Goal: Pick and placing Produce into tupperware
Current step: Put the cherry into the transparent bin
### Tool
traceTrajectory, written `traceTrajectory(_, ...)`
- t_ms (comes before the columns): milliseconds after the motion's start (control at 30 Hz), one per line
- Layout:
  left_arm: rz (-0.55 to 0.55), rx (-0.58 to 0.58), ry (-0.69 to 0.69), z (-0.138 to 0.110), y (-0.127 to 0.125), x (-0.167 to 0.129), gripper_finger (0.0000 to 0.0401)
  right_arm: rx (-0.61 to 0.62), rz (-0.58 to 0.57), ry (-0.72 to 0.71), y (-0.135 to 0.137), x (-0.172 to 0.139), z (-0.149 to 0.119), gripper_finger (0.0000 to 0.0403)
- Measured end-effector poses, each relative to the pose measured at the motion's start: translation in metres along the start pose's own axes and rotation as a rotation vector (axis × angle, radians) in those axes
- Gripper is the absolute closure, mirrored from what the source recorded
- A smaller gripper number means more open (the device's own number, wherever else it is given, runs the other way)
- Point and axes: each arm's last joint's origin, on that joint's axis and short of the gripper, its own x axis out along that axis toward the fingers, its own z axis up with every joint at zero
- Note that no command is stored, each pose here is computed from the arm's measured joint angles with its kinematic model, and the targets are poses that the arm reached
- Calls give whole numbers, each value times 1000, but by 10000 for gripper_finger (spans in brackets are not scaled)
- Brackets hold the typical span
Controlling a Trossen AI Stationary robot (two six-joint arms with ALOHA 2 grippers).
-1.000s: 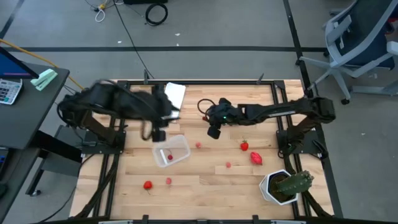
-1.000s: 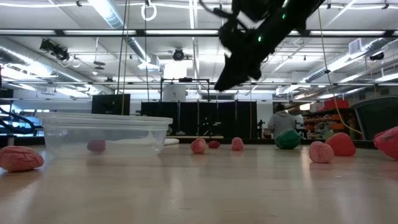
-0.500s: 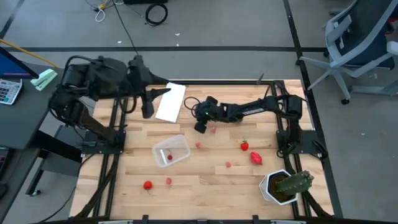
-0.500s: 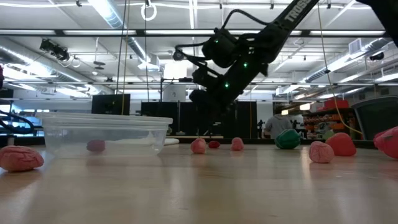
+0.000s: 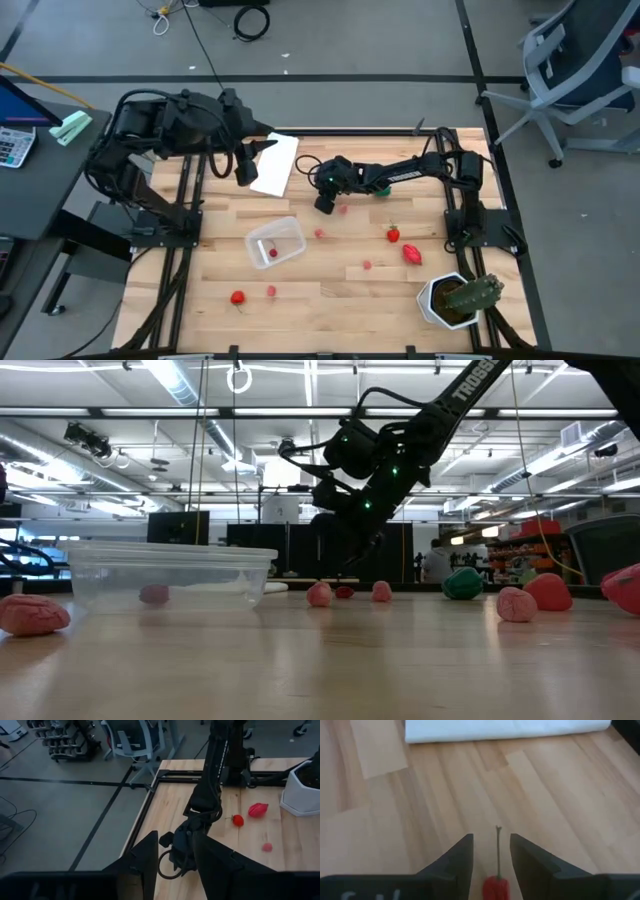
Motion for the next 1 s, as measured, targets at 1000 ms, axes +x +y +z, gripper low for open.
traceTrajectory(1000,0,0,0,0,0,1,287,56,-49,12,-15,24,-12,334)
